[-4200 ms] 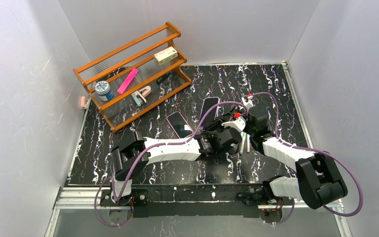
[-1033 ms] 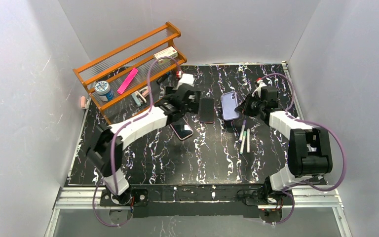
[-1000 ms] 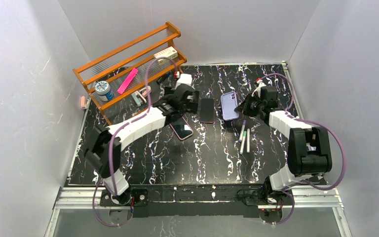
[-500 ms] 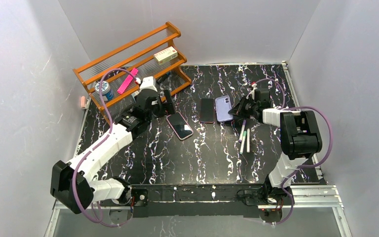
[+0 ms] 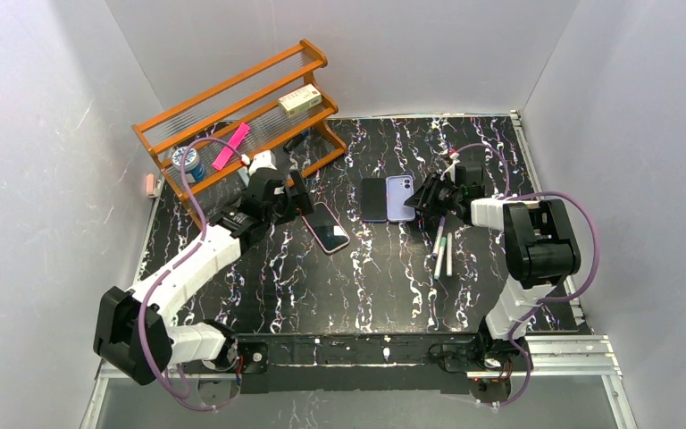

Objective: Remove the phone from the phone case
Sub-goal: Place the phone case at the center of the board, then pick up the phone at the center of the board.

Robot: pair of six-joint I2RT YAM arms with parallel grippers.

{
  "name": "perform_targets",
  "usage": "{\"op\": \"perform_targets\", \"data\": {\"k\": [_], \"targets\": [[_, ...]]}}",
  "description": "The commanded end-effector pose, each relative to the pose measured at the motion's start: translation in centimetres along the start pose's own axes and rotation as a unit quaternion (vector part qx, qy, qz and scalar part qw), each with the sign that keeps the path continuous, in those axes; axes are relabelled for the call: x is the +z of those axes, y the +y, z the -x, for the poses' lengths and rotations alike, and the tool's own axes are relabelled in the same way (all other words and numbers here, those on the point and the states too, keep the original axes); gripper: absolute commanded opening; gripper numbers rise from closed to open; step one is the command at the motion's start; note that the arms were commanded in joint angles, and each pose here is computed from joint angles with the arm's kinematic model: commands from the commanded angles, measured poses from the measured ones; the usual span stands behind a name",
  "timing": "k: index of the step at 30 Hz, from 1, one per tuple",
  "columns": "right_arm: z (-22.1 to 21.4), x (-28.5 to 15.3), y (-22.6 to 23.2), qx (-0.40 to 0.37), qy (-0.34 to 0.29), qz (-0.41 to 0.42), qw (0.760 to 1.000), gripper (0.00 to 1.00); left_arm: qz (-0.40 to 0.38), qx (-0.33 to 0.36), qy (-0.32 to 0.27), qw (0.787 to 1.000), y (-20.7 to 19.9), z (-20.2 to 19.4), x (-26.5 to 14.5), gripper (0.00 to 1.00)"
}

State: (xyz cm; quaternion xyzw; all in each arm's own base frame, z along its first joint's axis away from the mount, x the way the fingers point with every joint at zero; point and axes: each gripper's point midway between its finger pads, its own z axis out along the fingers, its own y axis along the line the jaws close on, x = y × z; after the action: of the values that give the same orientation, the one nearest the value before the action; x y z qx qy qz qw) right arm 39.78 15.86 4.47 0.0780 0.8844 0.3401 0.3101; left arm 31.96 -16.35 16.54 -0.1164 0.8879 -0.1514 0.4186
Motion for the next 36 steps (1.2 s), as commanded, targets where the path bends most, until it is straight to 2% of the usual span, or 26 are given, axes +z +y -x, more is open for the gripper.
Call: {"op": "perform_targets", "data": {"k": [1, 10, 19, 25, 29, 36], "targets": [[-0.4, -0.5, 0.9, -0.023, -0.001, 0.022, 1.000, 0.53, -0.006, -0.032, 0.011, 0.999, -0.5, -0.6, 0.8, 0.98], [0.6, -2.8, -0.6, -0.070, -0.033, -0.051, 0.996, 0.78, 0.030, -0.029, 0.047, 0.998, -0.1, -2.4, 3.2, 0.98], [3.0, -8.4, 1.4, -0.138, -0.139, -0.063, 0.979, 0.98, 0.089, 0.041, 0.047, 0.994, -1.0, -3.9, 5.6, 0.98], [3.3, -12.0, 2.0, -0.174, -0.211, -0.068, 0.960, 0.99, 0.113, 0.049, 0.049, 0.991, -1.9, -5.2, 7.8, 0.98], [3.7, -13.9, 3.2, -0.184, -0.262, -0.045, 0.946, 0.99, 0.135, 0.025, 0.036, 0.990, -2.3, -6.1, 8.8, 0.98], [3.3, -14.7, 3.2, -0.183, -0.276, -0.047, 0.943, 0.99, 0.179, 0.013, 0.026, 0.983, -2.4, -6.1, 10.9, 0.98]]}}
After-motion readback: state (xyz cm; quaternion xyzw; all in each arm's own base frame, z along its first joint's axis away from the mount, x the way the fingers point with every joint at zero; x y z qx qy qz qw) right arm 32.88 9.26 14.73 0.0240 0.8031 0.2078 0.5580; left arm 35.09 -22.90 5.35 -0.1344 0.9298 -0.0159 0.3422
